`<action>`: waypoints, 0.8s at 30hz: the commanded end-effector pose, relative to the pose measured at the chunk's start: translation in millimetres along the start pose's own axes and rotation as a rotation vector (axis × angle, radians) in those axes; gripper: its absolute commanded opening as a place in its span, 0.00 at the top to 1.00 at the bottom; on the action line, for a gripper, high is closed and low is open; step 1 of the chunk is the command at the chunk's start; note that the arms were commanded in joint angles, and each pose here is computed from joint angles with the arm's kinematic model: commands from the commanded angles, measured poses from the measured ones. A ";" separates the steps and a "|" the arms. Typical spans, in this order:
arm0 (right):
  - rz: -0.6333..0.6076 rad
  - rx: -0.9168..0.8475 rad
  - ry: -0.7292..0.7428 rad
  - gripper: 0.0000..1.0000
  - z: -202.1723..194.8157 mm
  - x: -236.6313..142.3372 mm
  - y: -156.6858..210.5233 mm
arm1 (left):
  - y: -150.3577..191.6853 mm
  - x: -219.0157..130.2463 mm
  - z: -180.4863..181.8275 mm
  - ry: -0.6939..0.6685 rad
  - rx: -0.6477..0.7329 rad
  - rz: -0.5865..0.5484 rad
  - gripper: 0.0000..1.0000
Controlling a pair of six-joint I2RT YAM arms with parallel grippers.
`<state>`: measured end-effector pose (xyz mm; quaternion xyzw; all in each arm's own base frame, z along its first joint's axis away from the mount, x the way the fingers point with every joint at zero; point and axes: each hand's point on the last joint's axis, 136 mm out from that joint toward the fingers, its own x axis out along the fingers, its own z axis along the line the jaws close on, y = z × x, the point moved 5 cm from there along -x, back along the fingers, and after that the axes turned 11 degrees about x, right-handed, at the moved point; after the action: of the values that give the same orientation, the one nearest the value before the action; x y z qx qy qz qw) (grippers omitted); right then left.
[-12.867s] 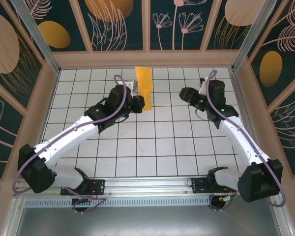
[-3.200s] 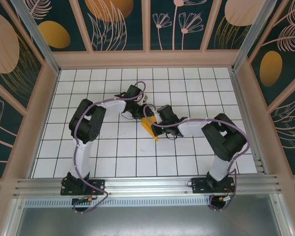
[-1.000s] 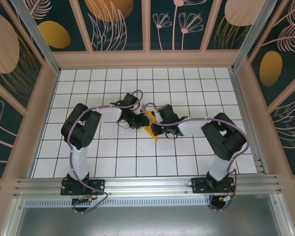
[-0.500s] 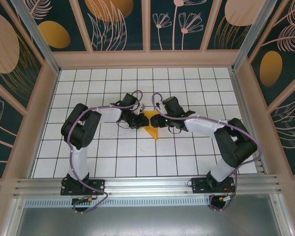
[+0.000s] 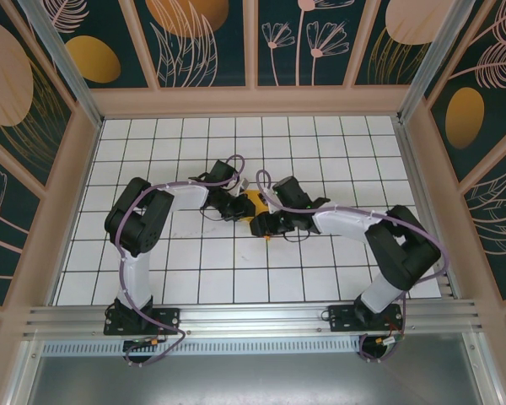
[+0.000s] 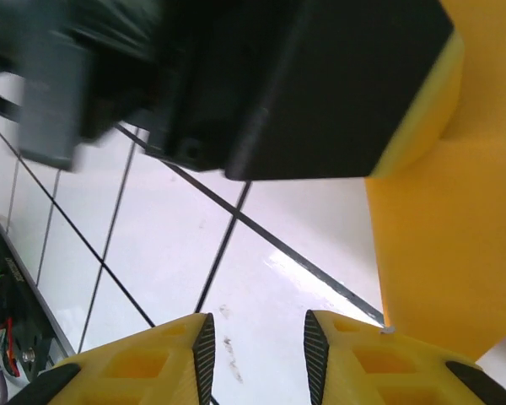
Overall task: Fold a paper plane with a square sheet of paper (fold left side to right side)
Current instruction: Third fold the triangle at the center of the table.
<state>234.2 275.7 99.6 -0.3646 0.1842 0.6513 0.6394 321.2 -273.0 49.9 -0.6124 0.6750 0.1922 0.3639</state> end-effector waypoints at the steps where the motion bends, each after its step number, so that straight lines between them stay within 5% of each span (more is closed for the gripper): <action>1: 0.036 0.038 0.008 0.64 -8.0 9.7 4.5 | 22.3 15.5 38.7 -0.137 -0.063 0.056 0.81; 24: 0.111 0.119 0.127 0.72 -42.9 24.2 23.3 | 21.8 14.7 39.3 -0.149 -0.060 0.053 0.81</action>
<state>233.6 270.6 64.8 -0.3631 0.2388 0.6501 0.6233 321.3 -273.0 49.9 -0.6126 0.6746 0.1918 0.3645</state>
